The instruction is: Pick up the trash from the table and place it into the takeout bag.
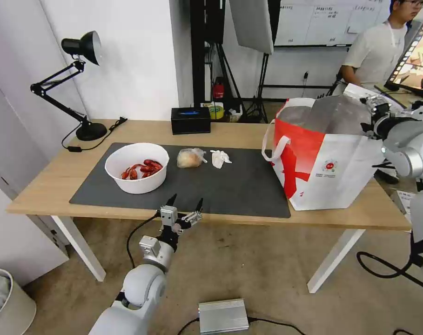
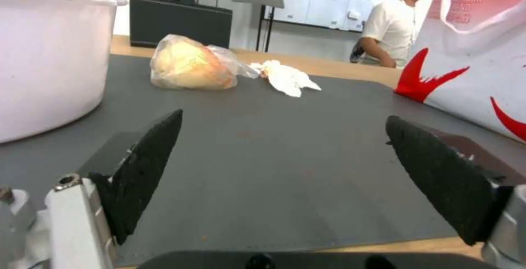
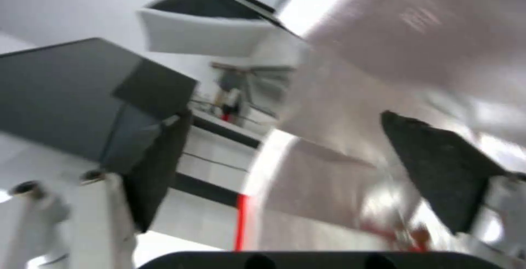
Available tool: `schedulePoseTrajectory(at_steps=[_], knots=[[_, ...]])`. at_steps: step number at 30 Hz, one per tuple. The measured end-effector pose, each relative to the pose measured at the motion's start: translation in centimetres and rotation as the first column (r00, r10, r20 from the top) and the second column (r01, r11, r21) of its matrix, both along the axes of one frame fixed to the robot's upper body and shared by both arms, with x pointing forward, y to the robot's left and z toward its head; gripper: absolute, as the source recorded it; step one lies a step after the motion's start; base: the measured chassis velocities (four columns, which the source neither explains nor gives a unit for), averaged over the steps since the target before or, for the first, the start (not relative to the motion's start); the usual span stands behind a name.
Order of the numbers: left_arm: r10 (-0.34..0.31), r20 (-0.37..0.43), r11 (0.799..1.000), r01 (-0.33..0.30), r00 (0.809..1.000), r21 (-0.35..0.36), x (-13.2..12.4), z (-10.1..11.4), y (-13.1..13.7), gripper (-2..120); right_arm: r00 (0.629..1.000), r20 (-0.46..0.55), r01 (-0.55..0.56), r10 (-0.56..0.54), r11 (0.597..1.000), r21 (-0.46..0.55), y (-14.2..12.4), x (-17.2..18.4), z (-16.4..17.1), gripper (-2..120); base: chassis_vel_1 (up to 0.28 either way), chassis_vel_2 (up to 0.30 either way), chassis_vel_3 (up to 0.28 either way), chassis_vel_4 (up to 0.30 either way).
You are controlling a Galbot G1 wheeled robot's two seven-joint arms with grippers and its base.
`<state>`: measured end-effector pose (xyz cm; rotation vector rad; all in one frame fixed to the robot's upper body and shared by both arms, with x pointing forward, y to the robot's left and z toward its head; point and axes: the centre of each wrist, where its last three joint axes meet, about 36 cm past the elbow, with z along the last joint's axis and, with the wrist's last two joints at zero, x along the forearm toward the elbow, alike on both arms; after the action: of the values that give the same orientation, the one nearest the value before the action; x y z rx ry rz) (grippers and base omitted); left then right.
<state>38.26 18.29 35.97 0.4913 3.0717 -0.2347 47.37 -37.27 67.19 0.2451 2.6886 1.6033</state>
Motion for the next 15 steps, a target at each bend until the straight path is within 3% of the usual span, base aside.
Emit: schedulePoseTrajectory(at_steps=[1,2,4,6,8,15], knots=[[0.003,0.002,1.000,-0.003,1.000,0.000,0.0,0.1,0.1,100,0.998,0.062,0.005,-0.001,0.998,-0.065,0.4,-0.6,-0.7,96,0.000,0.000,0.000,0.000],[0.003,0.002,1.000,-0.003,1.000,0.000,0.0,0.1,0.1,100,0.998,0.062,0.005,-0.001,0.998,-0.065,0.4,-0.6,-0.7,96,0.000,0.000,0.000,0.000],[0.009,0.005,1.000,-0.009,1.000,0.002,0.0,0.2,0.4,100,0.987,0.155,-0.001,0.031,0.982,-0.187,1.1,-1.8,-2.1,100,0.000,0.000,0.000,0.000],[0.010,0.005,1.000,-0.010,1.000,0.003,0.0,0.2,0.5,100,0.983,0.178,-0.001,0.040,0.977,-0.215,1.3,-2.1,-2.5,100,0.000,0.000,0.000,0.000],[0.014,0.005,1.000,-0.014,1.000,0.004,0.0,0.2,0.6,100,0.958,0.273,0.005,0.089,0.946,-0.324,2.0,-3.3,-4.0,100,0.000,0.000,0.000,0.000],[0.015,0.004,1.000,-0.015,1.000,-0.004,-0.2,0.1,0.4,100,0.895,0.390,-0.007,0.217,0.880,-0.474,3.2,-5.4,-5.8,100,0.000,0.000,0.000,0.000]])
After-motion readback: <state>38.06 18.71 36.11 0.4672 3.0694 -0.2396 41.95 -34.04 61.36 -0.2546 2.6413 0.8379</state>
